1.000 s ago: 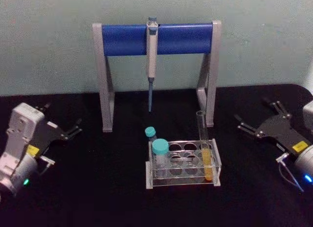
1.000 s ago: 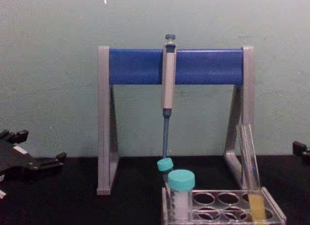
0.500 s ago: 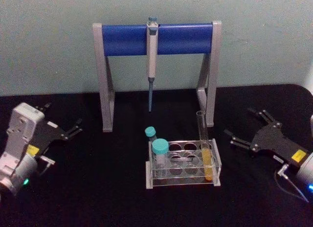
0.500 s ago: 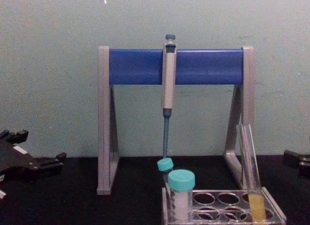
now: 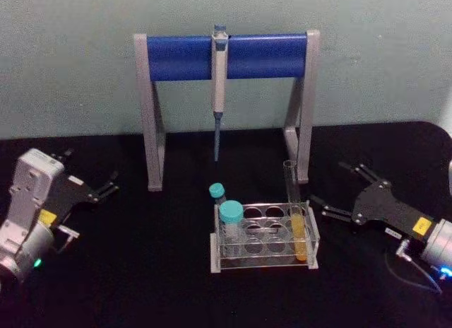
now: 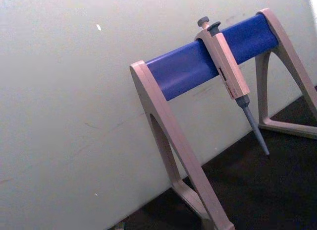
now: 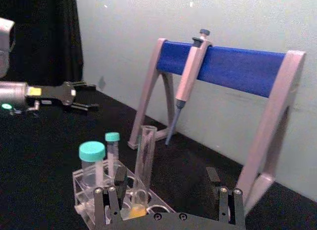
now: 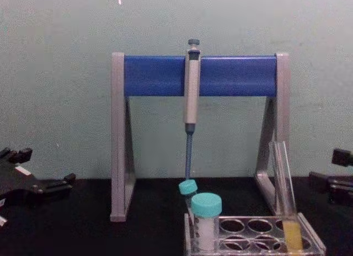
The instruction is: Pick up the test tube from the test tube rack, shake it, then place it back into the test tube rack.
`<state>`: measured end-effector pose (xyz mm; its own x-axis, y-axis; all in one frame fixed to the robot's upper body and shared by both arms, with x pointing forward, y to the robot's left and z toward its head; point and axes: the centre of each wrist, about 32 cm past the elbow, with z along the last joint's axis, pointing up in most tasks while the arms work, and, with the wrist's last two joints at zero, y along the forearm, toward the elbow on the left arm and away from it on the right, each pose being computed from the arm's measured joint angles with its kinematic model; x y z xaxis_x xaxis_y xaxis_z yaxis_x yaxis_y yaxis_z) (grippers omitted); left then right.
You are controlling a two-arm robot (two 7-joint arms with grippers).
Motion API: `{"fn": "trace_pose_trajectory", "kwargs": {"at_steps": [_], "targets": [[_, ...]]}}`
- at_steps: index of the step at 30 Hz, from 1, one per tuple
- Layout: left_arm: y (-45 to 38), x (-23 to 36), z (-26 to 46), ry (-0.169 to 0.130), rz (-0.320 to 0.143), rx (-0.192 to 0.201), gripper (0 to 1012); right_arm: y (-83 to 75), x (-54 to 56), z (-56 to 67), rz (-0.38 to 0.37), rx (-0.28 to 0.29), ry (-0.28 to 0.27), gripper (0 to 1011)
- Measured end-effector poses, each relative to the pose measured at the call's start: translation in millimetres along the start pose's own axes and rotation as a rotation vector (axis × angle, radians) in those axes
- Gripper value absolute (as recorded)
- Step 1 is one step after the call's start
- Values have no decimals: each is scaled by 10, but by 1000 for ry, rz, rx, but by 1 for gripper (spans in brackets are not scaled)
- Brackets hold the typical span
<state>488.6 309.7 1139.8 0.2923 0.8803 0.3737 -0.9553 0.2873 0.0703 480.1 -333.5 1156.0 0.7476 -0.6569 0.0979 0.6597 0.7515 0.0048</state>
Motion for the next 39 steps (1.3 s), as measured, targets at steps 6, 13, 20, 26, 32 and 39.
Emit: {"fn": "trace_pose_trajectory", "kwargs": {"at_steps": [6, 13, 20, 26, 32, 39], "targets": [[0, 0, 0, 0, 0, 0, 1001, 128, 74, -10, 44, 17, 47, 1000], [0, 0, 0, 0, 0, 0, 1001, 266, 134, -26, 88, 10, 68, 1000], [0, 0, 0, 0, 0, 0, 1001, 371, 144, -49, 116, -12, 85, 1000], [0, 0, 0, 0, 0, 0, 1001, 435, 151, -59, 130, -29, 88, 1000], [0, 0, 0, 0, 0, 0, 1001, 484, 162, -50, 140, -34, 88, 1000], [0, 0, 0, 0, 0, 0, 1001, 520, 183, -35, 147, -37, 85, 1000]]}}
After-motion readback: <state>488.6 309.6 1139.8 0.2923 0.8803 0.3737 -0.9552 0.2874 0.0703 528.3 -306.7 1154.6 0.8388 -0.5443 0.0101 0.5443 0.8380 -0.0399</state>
